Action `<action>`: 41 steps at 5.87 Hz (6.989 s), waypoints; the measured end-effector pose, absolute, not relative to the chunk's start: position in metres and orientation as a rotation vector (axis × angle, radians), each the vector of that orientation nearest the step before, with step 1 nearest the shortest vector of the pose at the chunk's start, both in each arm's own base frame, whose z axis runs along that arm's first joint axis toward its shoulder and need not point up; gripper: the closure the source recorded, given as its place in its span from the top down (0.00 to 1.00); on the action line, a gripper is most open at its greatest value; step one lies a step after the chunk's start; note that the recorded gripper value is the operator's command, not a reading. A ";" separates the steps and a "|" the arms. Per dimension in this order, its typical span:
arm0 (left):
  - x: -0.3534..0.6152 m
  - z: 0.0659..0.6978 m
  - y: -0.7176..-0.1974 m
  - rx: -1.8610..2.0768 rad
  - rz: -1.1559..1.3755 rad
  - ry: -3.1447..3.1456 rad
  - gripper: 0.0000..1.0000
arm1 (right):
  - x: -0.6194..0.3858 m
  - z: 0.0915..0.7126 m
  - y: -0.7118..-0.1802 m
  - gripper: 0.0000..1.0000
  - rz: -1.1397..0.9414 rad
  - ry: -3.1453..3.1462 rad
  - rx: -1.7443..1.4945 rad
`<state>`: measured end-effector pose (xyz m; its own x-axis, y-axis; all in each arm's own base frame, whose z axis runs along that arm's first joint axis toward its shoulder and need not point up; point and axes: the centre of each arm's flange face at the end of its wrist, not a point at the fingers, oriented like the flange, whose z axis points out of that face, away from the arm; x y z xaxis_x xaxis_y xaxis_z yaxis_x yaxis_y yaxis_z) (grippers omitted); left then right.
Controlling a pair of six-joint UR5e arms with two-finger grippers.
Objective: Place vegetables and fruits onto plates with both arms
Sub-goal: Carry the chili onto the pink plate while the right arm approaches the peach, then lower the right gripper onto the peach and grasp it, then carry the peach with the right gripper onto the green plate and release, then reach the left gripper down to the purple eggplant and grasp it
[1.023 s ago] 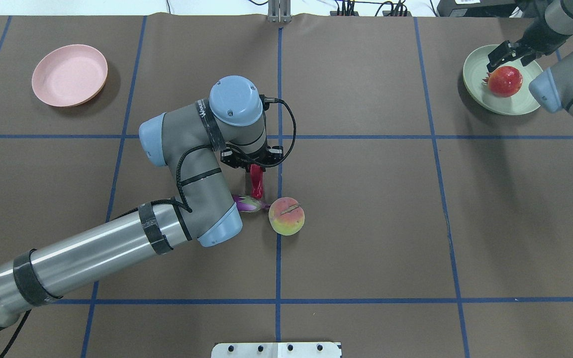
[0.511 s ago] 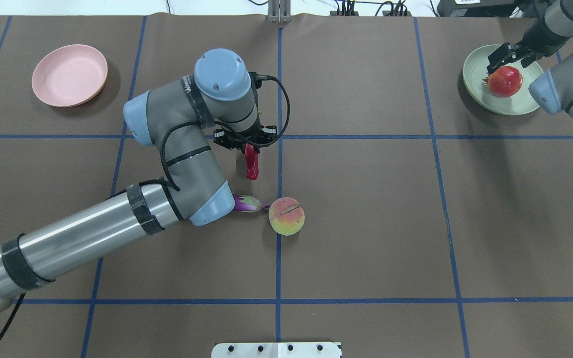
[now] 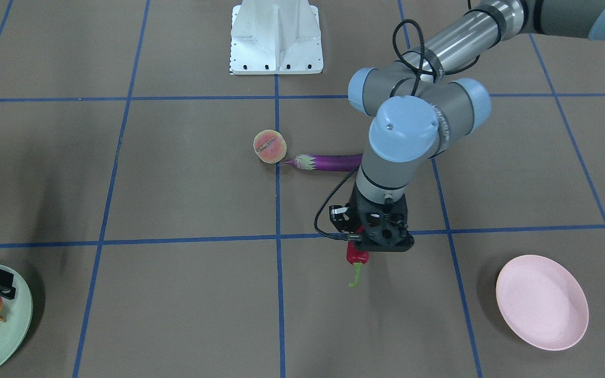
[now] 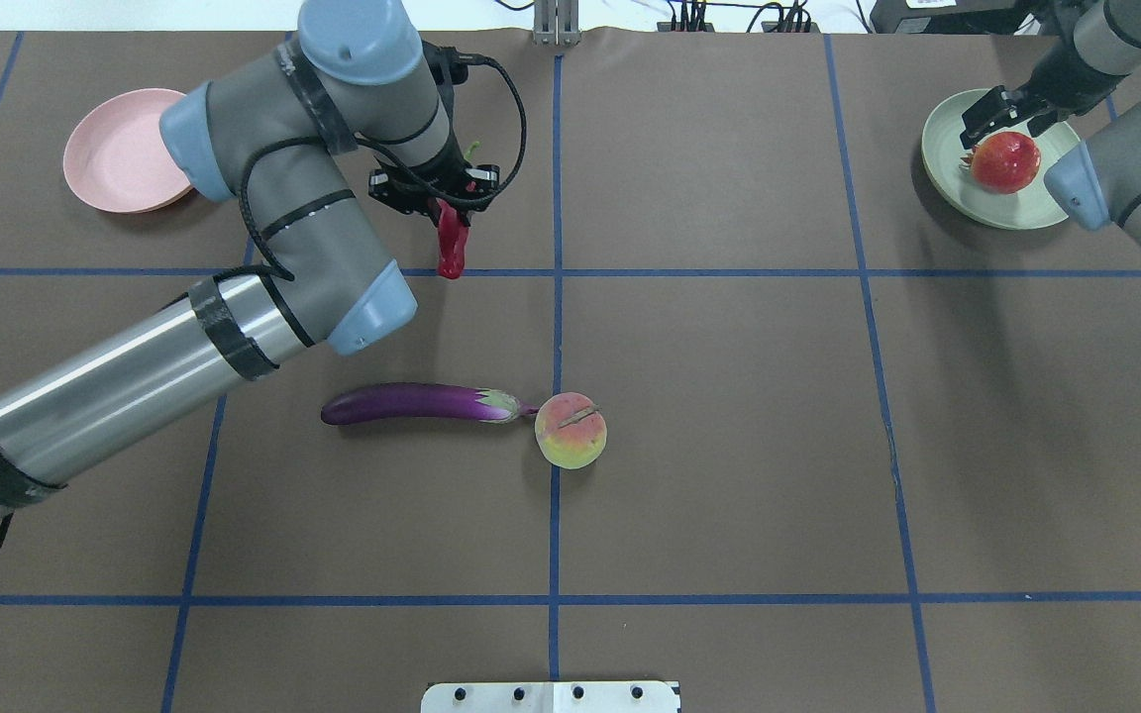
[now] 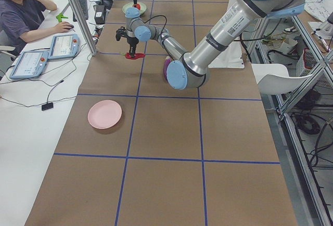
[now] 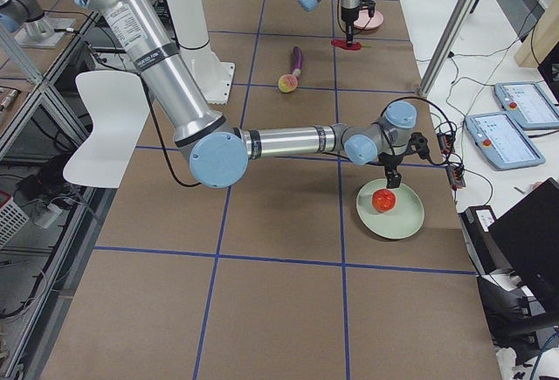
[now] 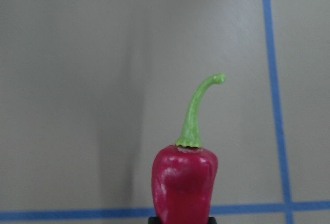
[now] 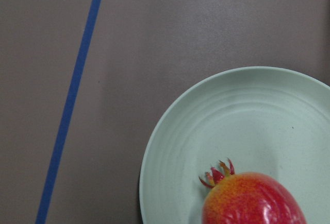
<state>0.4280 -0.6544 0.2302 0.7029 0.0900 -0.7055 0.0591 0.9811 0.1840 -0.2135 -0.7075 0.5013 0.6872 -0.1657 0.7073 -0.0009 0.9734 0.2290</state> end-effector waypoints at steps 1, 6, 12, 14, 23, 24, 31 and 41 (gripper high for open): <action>0.384 0.260 -0.681 0.225 0.064 0.752 0.00 | -0.232 0.474 -0.701 1.00 -0.059 -0.839 0.218; 0.216 0.490 -0.742 0.260 0.195 0.651 0.00 | -0.339 0.285 -0.597 1.00 0.095 -0.917 0.117; 0.217 0.525 -0.744 0.231 0.189 0.706 1.00 | -0.499 0.186 -0.416 1.00 0.152 -0.853 0.083; 0.216 0.504 -0.741 0.219 0.184 0.794 1.00 | -0.536 0.180 -0.356 0.99 0.161 -0.841 0.092; 0.215 0.496 -0.738 0.224 0.173 0.813 1.00 | -0.629 0.205 -0.353 0.01 0.134 -0.747 0.102; 0.215 0.496 -0.738 0.223 0.169 0.814 1.00 | -0.626 0.205 -0.358 0.00 0.137 -0.744 0.108; 0.237 0.434 -0.727 0.216 0.020 0.881 1.00 | -0.421 0.259 -0.619 0.00 0.042 -0.712 0.157; 0.364 0.292 -0.621 0.101 -0.111 1.083 1.00 | -0.190 0.568 -0.775 1.00 -0.087 -0.693 0.169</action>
